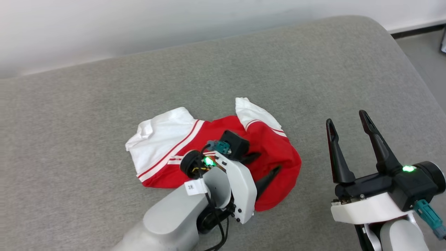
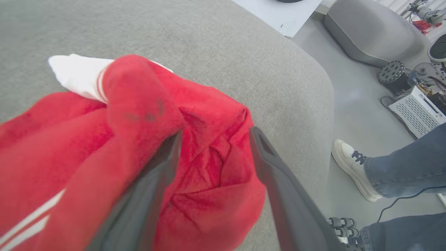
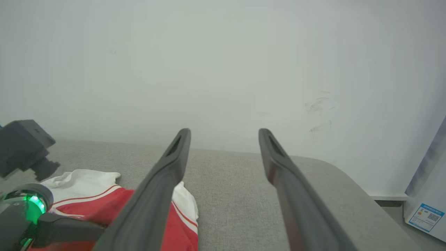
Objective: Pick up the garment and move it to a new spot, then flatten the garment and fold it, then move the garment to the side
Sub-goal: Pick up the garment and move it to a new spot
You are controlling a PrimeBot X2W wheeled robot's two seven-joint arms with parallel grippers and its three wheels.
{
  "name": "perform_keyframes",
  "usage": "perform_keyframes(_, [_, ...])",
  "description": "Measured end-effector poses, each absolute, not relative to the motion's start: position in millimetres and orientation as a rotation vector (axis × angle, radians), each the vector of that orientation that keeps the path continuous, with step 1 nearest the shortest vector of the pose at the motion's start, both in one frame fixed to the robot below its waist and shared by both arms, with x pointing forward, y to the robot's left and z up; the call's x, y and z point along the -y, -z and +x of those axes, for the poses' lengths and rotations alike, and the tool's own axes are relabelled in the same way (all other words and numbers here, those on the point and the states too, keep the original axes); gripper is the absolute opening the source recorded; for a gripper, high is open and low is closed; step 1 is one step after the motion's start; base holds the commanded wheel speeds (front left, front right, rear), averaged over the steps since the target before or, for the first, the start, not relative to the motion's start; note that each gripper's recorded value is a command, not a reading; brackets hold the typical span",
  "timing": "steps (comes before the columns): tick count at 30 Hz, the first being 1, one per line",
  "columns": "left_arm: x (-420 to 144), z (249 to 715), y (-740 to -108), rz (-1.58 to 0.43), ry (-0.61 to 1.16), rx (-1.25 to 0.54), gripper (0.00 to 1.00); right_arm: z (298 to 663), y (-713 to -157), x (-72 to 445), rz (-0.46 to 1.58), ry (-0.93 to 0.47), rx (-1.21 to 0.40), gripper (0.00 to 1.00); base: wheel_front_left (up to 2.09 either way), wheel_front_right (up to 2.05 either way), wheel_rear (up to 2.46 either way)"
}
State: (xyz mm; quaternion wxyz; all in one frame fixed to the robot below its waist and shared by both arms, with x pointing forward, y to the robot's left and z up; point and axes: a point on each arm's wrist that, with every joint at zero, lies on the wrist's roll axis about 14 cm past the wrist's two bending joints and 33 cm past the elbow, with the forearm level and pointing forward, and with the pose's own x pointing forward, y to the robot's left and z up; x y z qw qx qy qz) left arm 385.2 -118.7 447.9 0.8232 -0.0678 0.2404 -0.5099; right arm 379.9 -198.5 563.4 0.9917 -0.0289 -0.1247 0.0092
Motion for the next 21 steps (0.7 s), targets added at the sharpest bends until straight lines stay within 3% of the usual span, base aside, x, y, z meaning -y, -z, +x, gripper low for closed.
perform_keyframes(9, [60.6, 436.8, -528.7, -0.239, 0.883, -0.169, 1.0, 378.7, -572.5, 181.8, -0.045, -0.068, 0.284, 1.0, 0.0, 0.0, 0.0])
perform_keyframes(17, [-76.8, 478.7, -596.0, -0.109, 0.496, 0.181, 1.0, 380.7, -579.0, 162.7, -0.038, -0.124, 0.308, 1.0, 0.0, 0.0, 0.0])
perform_keyframes(21, [-143.2, 450.4, -610.6, -0.069, 0.295, 0.296, 1.0, 382.7, -580.5, 157.0, -0.035, -0.141, 0.314, 1.0, 0.0, 0.0, 0.0])
